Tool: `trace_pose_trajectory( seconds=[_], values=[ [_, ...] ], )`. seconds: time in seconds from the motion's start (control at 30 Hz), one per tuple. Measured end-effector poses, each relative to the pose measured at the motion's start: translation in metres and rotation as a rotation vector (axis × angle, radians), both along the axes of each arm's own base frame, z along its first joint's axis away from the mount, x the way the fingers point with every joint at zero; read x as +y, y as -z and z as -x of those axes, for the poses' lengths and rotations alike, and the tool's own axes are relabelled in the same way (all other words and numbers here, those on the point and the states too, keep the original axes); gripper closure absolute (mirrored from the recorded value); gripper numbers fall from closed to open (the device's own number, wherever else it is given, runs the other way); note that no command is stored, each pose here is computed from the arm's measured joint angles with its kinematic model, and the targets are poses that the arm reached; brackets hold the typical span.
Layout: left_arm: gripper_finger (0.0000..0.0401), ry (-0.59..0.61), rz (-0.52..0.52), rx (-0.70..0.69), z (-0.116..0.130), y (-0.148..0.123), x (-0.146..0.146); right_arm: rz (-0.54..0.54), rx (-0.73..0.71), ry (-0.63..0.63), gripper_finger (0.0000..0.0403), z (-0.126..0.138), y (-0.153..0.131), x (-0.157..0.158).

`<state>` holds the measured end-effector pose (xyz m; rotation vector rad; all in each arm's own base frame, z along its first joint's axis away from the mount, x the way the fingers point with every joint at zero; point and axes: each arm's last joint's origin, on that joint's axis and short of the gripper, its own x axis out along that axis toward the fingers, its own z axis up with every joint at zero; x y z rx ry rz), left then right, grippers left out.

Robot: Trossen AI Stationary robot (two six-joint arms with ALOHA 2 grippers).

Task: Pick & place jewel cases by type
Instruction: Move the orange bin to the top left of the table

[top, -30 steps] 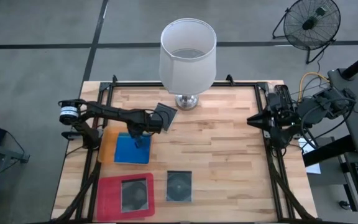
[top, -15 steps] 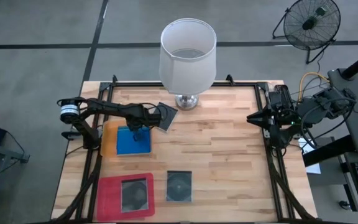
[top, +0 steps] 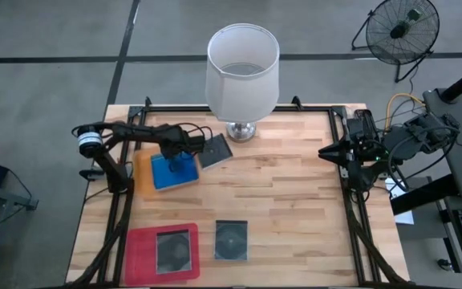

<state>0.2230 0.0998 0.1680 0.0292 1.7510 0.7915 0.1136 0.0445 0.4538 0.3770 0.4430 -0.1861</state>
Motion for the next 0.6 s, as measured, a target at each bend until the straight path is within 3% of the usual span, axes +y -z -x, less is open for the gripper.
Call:
trace_pose_trajectory(
  seconds=[0.13,0.27,0.6],
  values=[
    [0.0401,-0.026,-0.009,0.014,0.004,-0.001,0.010,-0.018,-0.002,0.009,0.0346,0.000,0.000,0.000],
    [0.0401,-0.040,0.015,-0.058,-0.003,-0.012,0.011,-0.019,-0.001,0.010,0.0346,0.000,0.000,0.000],
    [0.0401,-0.036,0.153,-0.197,-0.032,-0.067,-0.020,-0.015,0.004,0.009,0.0346,0.001,0.001,-0.001]
  ],
)
